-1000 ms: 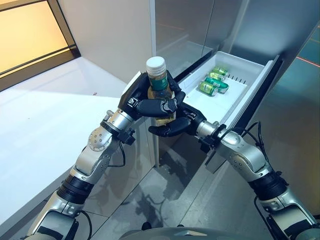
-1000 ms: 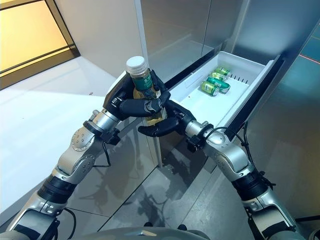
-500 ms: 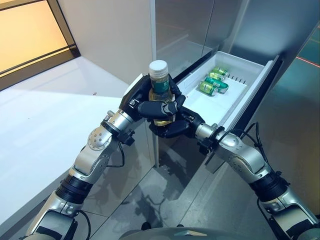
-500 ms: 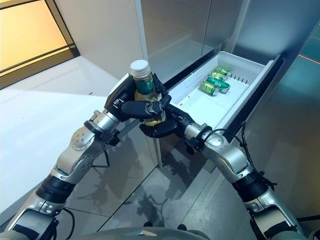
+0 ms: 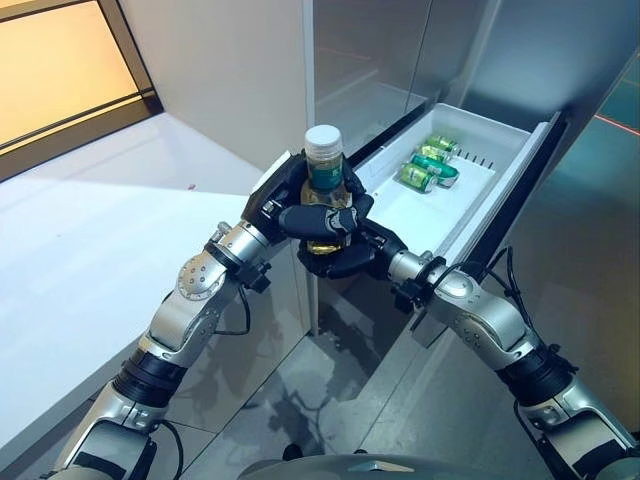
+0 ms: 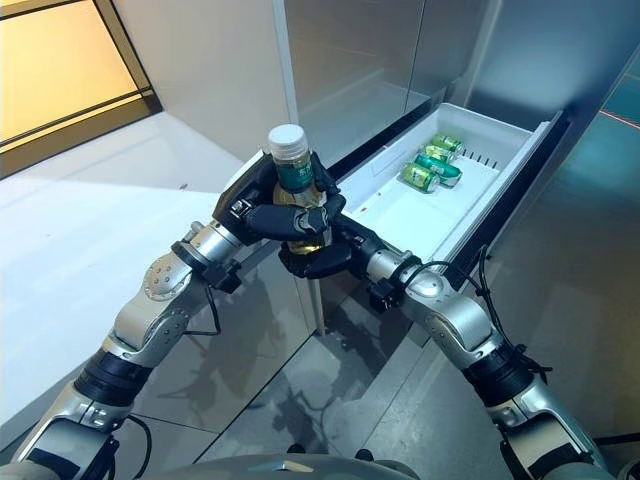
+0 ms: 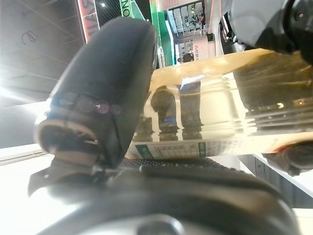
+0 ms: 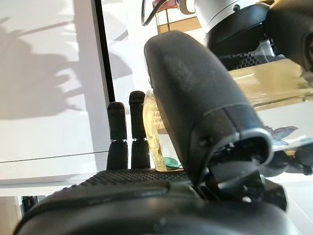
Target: Put drinks into fridge and close the fridge
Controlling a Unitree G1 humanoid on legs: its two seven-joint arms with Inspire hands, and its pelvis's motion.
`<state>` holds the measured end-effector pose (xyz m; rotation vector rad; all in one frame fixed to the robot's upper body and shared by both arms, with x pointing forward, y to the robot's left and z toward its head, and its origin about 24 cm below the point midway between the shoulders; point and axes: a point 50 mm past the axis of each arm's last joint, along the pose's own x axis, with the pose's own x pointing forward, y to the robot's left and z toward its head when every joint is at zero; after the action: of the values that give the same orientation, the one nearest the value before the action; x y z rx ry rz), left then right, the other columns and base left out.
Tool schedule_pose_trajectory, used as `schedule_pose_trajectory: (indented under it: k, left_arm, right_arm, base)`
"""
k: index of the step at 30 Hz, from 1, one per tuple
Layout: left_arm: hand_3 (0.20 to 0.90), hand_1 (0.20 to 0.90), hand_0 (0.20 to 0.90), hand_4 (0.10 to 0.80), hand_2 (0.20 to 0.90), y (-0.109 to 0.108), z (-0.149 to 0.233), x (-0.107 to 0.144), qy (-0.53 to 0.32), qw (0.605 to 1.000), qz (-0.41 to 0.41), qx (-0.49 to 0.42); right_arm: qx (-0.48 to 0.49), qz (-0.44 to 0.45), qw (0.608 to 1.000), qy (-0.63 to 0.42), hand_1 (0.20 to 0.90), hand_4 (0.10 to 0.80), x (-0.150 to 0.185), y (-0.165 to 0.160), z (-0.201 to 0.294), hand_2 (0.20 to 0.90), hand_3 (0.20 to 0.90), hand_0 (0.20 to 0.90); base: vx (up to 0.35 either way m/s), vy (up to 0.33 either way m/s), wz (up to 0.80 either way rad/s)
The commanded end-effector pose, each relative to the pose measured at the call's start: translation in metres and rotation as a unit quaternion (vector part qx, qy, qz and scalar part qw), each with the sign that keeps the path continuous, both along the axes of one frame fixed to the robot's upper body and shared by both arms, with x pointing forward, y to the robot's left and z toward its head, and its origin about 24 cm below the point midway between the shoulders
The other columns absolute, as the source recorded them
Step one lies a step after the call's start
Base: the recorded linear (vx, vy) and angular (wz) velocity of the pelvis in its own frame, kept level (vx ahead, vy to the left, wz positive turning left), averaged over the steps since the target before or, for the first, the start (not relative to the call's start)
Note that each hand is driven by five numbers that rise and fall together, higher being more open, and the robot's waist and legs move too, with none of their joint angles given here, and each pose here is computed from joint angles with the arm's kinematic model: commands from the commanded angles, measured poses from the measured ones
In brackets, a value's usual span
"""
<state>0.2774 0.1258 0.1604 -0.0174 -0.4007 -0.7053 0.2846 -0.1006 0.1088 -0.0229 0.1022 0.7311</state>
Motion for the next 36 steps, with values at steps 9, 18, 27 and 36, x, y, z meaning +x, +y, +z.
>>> schedule_pose_trajectory:
  k: [9, 18, 27, 36]
  left_arm:
    - [0.9, 0.9, 0.9, 0.8, 0.9, -0.057, 0.047, -0.027, -0.104, 0.968, -0.165, -0.16]
    - [0.9, 0.9, 0.9, 0.8, 0.9, -0.01, 0.053, -0.021, -0.105, 0.968, -0.082, -0.213]
    - [0.9, 0.9, 0.9, 0.8, 0.9, 0.02, 0.051, -0.013, -0.087, 0.977, -0.025, -0.191]
    - [0.9, 0.9, 0.9, 0.8, 0.9, 0.018, 0.023, -0.011, 0.043, 0.979, -0.092, -0.177]
  right_arm:
    - [0.104, -0.22, 0.95, -0.194, 0.3, 0.1, 0.043, -0.032, 0.082, 0.3, 0.2, 0.3]
    - [0.024, -0.337, 0.907, -0.251, 0.3, 0.1, 0.056, -0.088, 0.104, 0.3, 0.2, 0.3]
    - [-0.086, -0.471, 0.831, -0.282, 0.3, 0.1, 0.062, -0.174, 0.136, 0.3, 0.2, 0.3]
    - [-0.192, -0.548, 0.775, -0.249, 0.3, 0.1, 0.059, -0.224, 0.13, 0.3, 0.2, 0.3]
  base:
    - [0.019, -0.017, 0.05]
    - [0.028, -0.007, 0.11]
    - [0.029, -0.013, 0.19]
    - [0.034, -0.013, 0.12]
